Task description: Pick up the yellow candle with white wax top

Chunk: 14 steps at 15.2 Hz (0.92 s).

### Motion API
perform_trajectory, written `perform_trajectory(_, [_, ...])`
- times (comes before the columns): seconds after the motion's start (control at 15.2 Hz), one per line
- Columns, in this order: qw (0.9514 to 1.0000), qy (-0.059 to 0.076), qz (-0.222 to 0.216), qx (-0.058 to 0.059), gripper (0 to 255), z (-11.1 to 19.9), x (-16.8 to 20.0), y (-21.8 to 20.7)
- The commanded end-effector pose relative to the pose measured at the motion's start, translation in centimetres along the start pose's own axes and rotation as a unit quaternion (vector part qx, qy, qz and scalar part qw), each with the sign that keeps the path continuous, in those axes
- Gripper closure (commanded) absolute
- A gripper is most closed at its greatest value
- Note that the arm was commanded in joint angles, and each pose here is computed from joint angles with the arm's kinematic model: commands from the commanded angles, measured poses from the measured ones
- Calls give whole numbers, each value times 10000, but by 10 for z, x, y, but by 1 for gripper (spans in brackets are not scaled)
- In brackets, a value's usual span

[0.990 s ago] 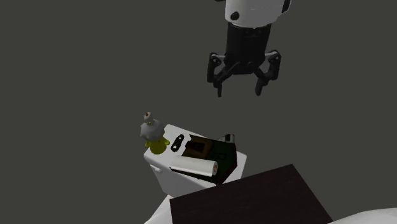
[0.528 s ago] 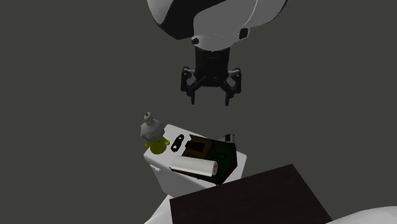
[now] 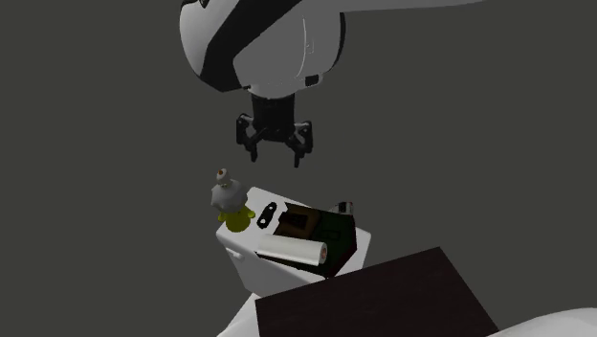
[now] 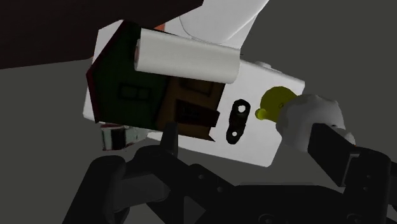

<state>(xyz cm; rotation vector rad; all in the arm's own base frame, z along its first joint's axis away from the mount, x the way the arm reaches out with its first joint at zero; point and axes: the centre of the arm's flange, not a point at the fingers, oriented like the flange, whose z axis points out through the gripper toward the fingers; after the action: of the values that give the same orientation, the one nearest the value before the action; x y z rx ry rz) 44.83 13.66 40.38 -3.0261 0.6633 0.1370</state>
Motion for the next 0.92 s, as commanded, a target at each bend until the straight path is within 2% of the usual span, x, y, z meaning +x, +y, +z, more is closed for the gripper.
perform_trajectory(0.0, [9999,-36,114,60,0,16,10,-17])
perform_trajectory(0.86, [9956,-291,797,399,0,106,79,-139])
